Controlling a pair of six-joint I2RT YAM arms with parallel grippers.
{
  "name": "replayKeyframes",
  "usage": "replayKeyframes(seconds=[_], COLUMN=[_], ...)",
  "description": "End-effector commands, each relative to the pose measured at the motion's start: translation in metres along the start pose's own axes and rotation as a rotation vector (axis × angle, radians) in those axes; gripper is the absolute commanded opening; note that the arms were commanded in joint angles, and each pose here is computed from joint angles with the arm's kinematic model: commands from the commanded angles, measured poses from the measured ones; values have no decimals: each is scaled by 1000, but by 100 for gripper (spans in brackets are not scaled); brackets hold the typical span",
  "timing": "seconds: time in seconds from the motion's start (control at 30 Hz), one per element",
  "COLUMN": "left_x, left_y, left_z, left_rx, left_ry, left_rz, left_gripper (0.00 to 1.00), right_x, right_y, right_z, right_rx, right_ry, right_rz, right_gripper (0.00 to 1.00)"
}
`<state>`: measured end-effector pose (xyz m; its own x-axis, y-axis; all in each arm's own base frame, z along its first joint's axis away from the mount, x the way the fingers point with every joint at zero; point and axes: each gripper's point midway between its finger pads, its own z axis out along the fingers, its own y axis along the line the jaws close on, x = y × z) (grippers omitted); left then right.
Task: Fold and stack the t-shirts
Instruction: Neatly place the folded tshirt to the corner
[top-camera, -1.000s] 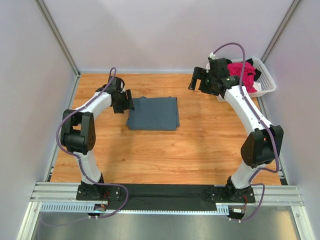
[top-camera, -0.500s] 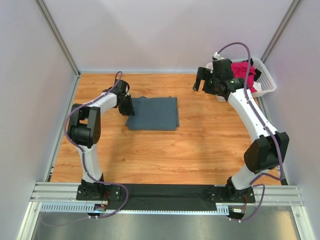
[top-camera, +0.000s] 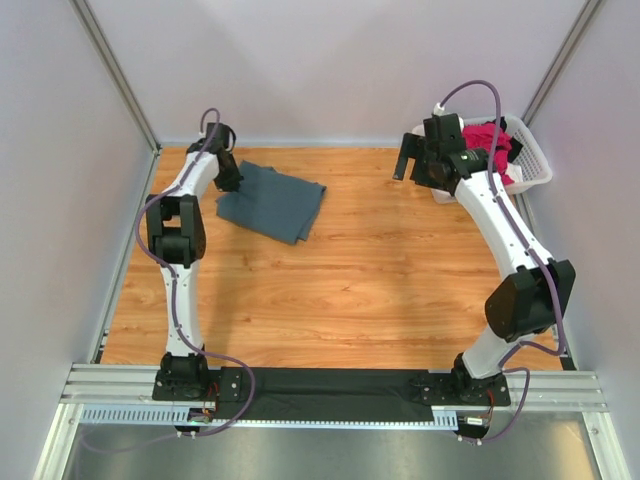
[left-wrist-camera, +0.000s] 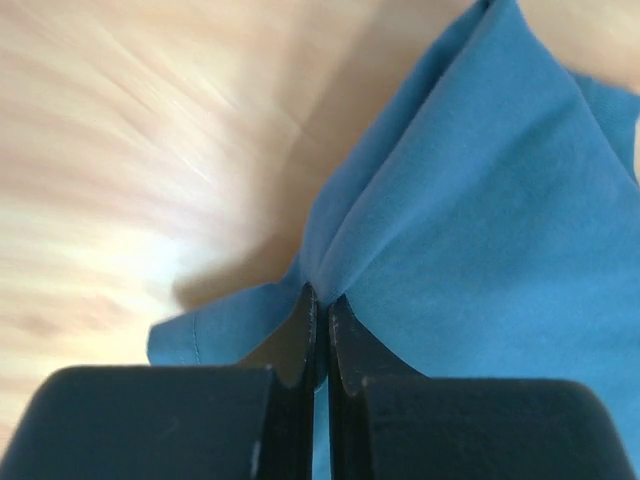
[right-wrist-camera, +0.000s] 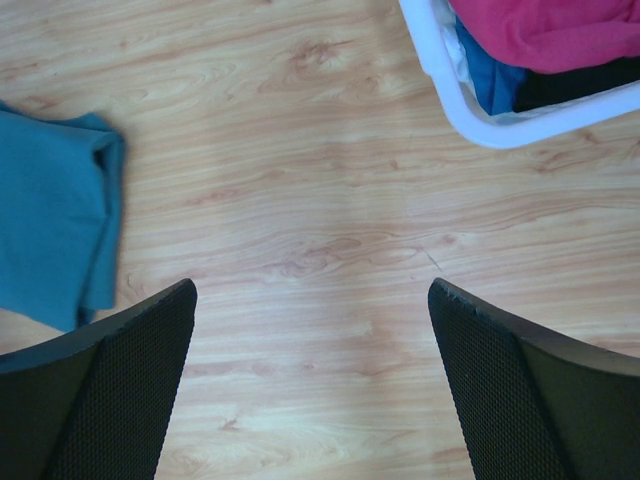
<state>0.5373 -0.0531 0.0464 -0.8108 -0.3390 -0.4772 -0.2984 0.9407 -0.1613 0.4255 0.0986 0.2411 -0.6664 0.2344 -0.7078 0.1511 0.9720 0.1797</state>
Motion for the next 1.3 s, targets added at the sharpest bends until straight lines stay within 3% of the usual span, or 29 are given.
replayKeyframes(seconds=[0.0,0.4,0.57,0.77,0.87,0.9,0.97,1.0,1.17,1.23,1.27], left_x=[-59,-161,-192,-191,-197,-199,-206,-213,-216,-222,-213], left_y=[68,184,198,225,216,216,217,215,224,217,214], left_z=[3,15,24,23,12,8,-11,-24,-65,-101,-98], left_rx=[-131,-149,-140,-197,-153,-147,-167,-174,-249,-230,-216], left_ry=[-81,-333,-442,-471,-482,-490,-516,-539,-575,-620,-611], left_rz=[-64,-153,-143,-217,-172,-162,-163,-161,-188,-198,-196], left_gripper=[0,1,4,8,30,52,69,99,100,100,100], right_x=[-10,-11,-13,-20,-27,-29,-35,-40,-51,-52,-58], right_y=[-7,3,19,32,35,36,37,39,36,32,32], right_z=[6,36,50,54,49,47,39,36,18,12,1], right_rx=[72,89,35,-2,-23,-30,-47,-58,-62,-57,-66], right_ry=[-2,35,59,50,27,16,-10,-26,-71,-80,-104], right_rz=[27,92,106,138,127,121,101,95,57,49,49], right_gripper=[100,100,100,100,100,100,100,100,100,100,100])
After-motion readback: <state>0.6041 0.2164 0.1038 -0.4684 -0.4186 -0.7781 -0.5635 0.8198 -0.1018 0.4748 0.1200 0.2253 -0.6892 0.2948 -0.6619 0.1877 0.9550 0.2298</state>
